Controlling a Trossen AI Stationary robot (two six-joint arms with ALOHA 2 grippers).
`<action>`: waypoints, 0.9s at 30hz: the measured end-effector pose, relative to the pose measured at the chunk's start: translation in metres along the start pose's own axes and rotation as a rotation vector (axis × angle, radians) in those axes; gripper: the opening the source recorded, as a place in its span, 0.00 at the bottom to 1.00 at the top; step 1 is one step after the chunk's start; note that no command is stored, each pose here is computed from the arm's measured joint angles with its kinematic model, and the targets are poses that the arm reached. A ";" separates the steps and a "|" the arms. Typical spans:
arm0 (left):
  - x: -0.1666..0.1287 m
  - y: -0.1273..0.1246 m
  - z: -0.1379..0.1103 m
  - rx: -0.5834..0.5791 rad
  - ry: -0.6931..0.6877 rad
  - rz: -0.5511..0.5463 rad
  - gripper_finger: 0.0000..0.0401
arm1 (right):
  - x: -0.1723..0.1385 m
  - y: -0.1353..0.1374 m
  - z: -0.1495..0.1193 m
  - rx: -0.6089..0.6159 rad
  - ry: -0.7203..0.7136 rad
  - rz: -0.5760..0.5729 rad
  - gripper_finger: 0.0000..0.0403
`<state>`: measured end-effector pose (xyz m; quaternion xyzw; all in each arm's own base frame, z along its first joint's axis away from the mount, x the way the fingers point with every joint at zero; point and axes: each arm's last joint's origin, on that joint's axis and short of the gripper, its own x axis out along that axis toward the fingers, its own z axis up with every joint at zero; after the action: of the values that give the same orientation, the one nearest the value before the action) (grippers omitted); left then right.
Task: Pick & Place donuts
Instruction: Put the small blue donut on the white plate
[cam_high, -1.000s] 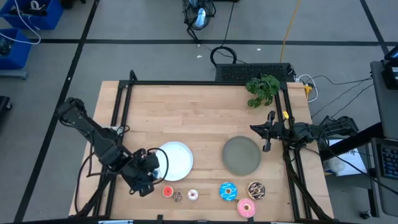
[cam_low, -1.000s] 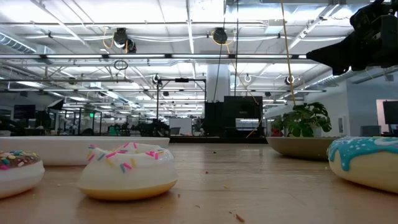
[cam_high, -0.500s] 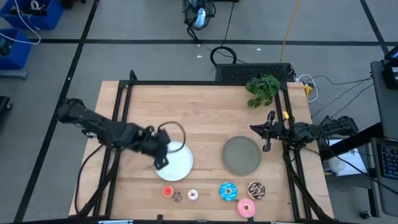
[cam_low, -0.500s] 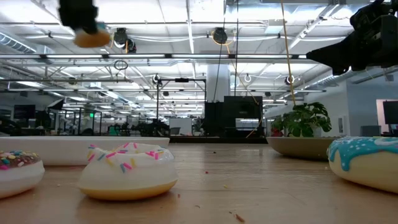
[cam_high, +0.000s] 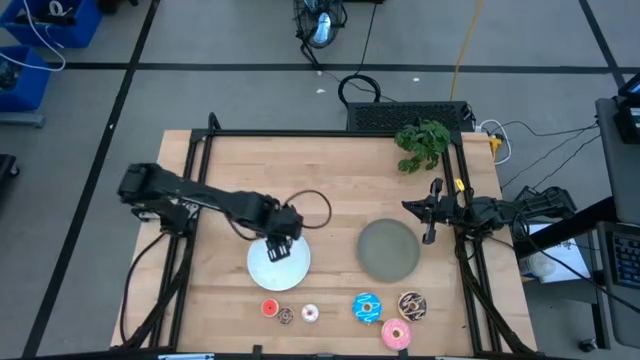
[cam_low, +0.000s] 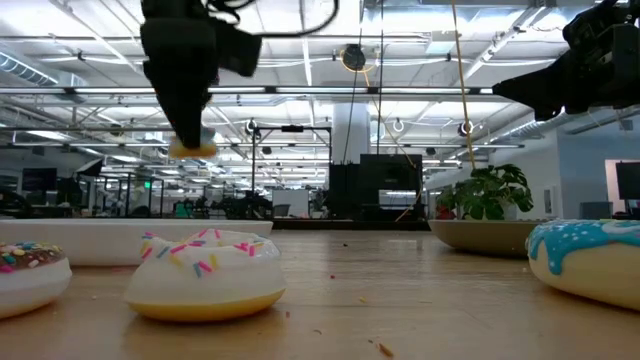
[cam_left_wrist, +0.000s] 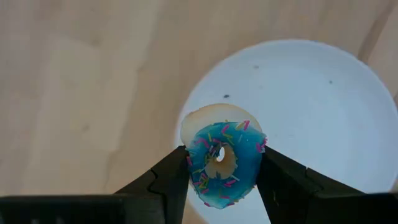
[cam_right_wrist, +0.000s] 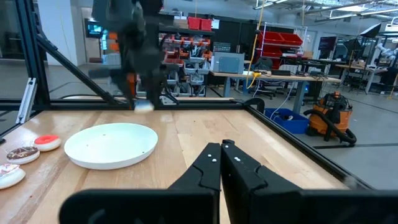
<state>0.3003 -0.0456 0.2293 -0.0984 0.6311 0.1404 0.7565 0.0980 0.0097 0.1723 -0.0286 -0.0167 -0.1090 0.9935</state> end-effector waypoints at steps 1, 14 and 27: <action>0.008 -0.003 0.002 0.021 0.022 -0.005 0.44 | 0.000 0.000 0.000 0.000 0.000 0.000 0.00; 0.051 -0.017 0.013 0.114 0.085 -0.057 0.44 | 0.000 0.000 0.000 0.000 0.000 0.000 0.00; 0.054 -0.026 0.012 0.133 0.068 -0.050 0.44 | 0.000 0.000 0.000 0.007 0.000 0.001 0.00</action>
<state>0.3288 -0.0613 0.1773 -0.0684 0.6618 0.0758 0.7427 0.0980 0.0097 0.1724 -0.0251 -0.0172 -0.1087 0.9936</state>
